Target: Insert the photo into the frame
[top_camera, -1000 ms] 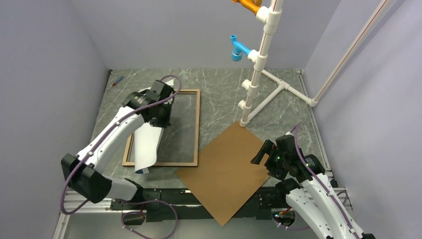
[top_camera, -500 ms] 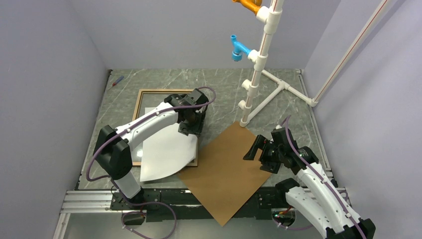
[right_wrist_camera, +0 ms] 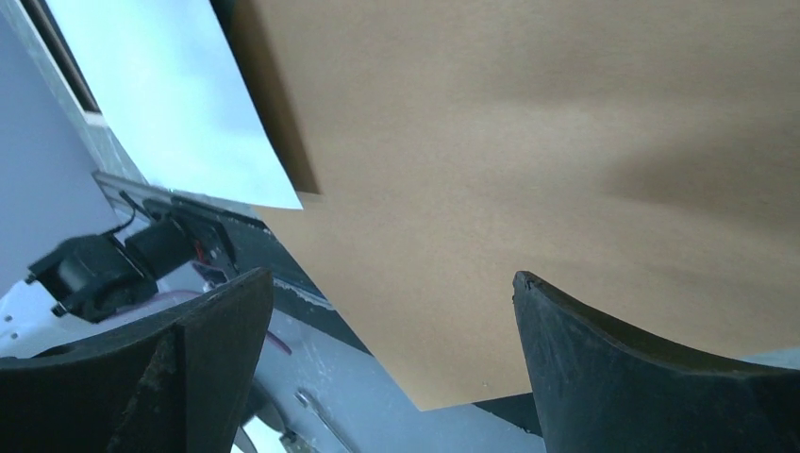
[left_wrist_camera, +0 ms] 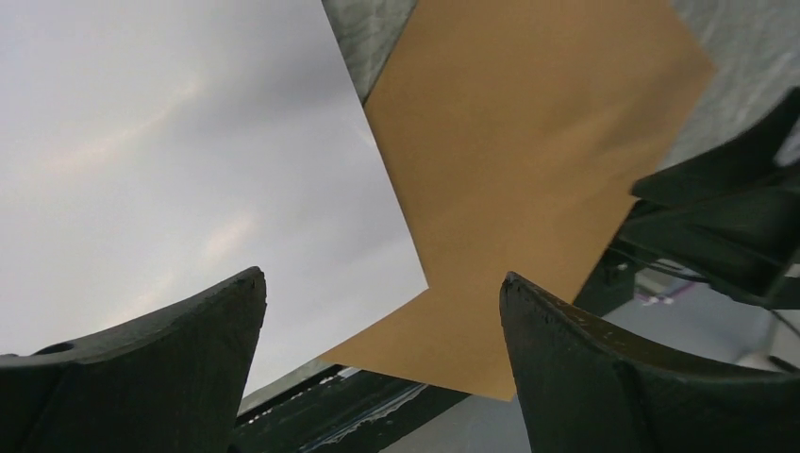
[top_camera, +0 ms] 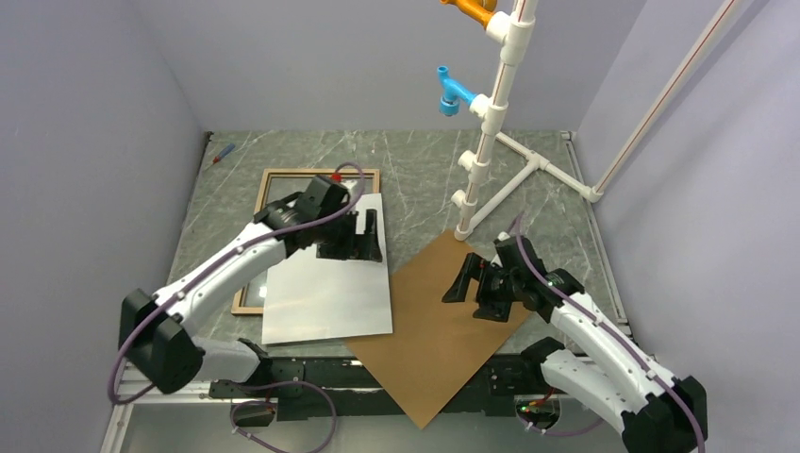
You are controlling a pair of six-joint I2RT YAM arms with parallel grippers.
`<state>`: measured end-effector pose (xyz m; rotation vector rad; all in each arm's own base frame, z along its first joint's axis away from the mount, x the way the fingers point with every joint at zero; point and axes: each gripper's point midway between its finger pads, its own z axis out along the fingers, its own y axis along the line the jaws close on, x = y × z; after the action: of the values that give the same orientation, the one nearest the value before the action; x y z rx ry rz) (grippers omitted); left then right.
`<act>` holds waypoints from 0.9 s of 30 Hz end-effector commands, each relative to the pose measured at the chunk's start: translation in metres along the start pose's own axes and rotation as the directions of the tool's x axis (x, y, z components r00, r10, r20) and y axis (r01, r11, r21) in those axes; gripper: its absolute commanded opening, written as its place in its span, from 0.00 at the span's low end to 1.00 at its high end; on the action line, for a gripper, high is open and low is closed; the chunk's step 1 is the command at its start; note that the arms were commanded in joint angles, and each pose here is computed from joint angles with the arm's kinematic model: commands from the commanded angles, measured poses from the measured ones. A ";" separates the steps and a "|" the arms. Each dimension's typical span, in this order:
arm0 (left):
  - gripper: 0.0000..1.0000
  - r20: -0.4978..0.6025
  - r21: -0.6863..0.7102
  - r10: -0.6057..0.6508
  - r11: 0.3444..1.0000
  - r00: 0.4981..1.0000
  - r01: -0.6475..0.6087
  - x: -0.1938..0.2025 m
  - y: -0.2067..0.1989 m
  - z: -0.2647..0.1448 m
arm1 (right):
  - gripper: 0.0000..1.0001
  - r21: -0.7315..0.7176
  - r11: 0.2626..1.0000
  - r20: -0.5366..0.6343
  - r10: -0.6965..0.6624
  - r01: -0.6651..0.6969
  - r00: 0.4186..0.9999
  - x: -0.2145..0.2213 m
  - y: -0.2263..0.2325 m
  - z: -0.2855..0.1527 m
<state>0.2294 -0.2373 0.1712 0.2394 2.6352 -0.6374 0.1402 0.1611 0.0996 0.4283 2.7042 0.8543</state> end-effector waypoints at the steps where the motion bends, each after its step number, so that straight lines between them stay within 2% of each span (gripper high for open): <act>1: 0.96 0.062 0.207 -0.101 0.974 0.993 0.086 -0.006 -0.003 -0.011 | 0.99 -0.068 0.996 0.008 -0.061 0.061 0.998 -0.001 0.029 0.014; 8: 0.97 0.079 0.316 -0.273 0.919 0.959 0.235 0.019 0.046 -0.024 | 0.99 -0.139 0.970 -0.026 -0.205 0.200 0.978 0.021 0.071 0.046; 14: 0.97 0.134 0.281 -0.339 0.914 0.931 0.292 0.032 0.081 -0.046 | 0.98 -0.108 0.938 -0.047 -0.337 0.331 0.940 0.032 0.095 0.076; 17: 0.97 0.195 0.217 -0.310 0.939 0.930 0.267 0.026 0.091 -0.067 | 0.98 -0.076 0.920 -0.049 -0.388 0.384 0.920 0.029 0.107 0.089; 21: 0.97 0.281 0.128 -0.211 0.975 0.936 0.181 0.017 0.093 -0.098 | 0.98 -0.060 0.909 -0.053 -0.415 0.412 0.908 0.025 0.112 0.104; 27: 0.97 0.450 0.076 -0.074 0.996 0.890 0.044 0.005 0.081 -0.141 | 0.98 -0.115 0.896 -0.052 -0.436 0.428 0.899 0.024 0.131 0.119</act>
<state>0.2043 -0.1090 0.2270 -0.0698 2.2766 -0.7967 0.1663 0.3088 0.0634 -0.1794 2.7476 0.8065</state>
